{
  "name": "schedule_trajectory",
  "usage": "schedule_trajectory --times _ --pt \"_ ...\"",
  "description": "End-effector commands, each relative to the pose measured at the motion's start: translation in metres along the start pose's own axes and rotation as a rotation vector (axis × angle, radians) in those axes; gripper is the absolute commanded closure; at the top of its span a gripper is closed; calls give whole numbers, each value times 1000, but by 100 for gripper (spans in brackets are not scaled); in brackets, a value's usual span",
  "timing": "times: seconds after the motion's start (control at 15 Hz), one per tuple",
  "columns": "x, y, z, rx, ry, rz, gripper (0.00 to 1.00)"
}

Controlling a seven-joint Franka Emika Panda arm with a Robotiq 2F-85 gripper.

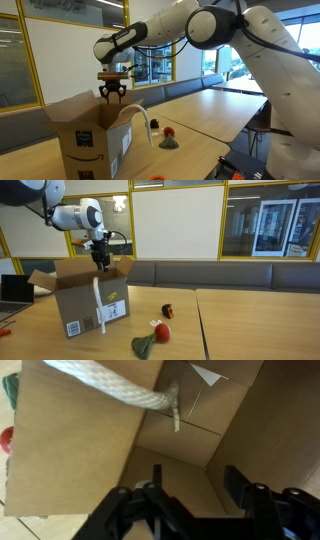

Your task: Put all the objects on the table into the box.

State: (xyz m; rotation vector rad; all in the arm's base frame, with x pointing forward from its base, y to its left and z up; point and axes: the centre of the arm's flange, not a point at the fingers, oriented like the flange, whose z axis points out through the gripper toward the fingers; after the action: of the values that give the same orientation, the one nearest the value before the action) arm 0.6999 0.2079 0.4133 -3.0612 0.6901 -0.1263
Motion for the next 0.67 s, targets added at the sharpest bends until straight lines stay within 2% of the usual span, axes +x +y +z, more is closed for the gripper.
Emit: schedule_trajectory --times 0.0,0.07,0.2,0.6 --pt "9 -15 -9 -24 -6 24 4" --pt "8 -15 -11 -31 -6 28 0" --pt "4 -9 -22 -58 15 47 0" --pt "-21 37 -109 -67 190 140 0"
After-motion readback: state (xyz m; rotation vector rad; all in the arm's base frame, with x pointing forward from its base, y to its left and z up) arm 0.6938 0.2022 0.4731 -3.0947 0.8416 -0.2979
